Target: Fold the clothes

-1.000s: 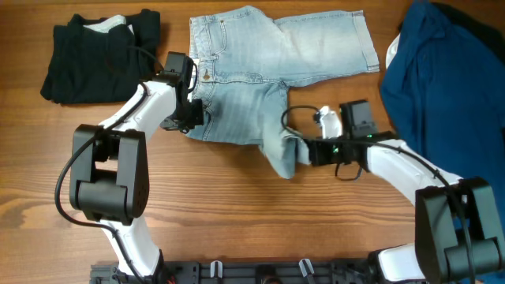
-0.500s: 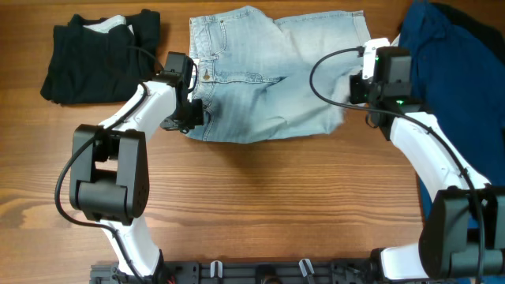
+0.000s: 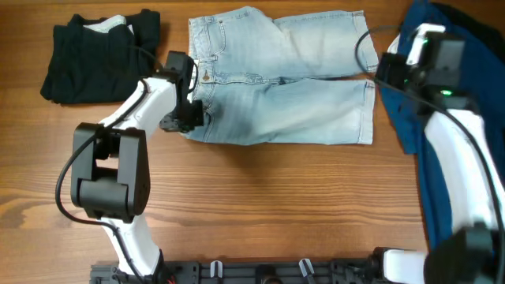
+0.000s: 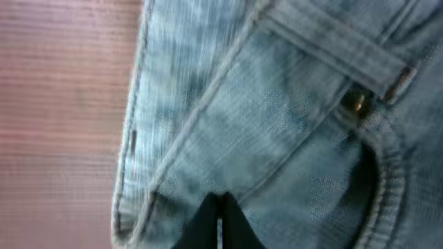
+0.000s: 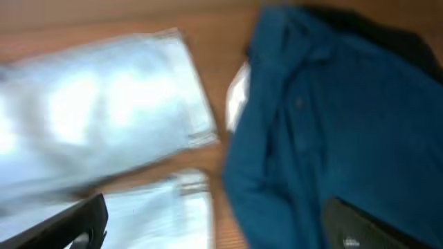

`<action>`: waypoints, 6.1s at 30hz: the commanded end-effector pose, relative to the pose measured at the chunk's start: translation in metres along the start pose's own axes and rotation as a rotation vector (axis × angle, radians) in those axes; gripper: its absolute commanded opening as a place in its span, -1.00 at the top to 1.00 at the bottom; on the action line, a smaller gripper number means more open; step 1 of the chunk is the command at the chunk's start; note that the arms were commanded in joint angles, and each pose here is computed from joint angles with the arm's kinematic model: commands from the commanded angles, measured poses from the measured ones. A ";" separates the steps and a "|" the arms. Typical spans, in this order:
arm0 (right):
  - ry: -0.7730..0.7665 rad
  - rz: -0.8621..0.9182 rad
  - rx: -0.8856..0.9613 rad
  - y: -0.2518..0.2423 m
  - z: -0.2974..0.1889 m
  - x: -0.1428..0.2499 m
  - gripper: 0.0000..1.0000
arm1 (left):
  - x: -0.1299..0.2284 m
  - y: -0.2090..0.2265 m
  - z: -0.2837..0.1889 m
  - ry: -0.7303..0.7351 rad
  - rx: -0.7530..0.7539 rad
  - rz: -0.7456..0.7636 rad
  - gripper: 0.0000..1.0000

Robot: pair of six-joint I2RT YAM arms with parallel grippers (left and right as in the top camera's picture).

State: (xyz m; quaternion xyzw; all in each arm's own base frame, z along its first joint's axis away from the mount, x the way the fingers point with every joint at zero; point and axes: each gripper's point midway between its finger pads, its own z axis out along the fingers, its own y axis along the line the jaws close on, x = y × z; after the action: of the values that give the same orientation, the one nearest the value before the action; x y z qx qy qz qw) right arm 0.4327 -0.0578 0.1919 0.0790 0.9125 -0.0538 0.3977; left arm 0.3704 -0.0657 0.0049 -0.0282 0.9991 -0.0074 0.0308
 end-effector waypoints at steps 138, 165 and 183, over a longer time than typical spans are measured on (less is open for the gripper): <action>0.114 0.139 -0.362 0.123 0.105 0.004 -0.99 | -0.112 0.069 -0.125 -0.870 0.062 -0.512 -1.00; 0.438 -0.064 -0.321 0.144 0.139 0.120 0.91 | -0.033 0.055 -0.035 -0.390 0.006 -0.343 -1.00; 0.705 0.082 -0.304 0.099 0.055 0.132 0.91 | -0.038 0.024 -0.038 -0.413 0.056 -0.264 -0.99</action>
State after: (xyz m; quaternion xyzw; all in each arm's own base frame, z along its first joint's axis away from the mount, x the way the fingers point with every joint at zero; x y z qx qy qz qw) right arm 0.3899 0.0372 0.0038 0.1017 0.9900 0.0974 0.0110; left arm 0.3947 -0.0287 0.0409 -0.1819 0.9586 -0.0235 0.2176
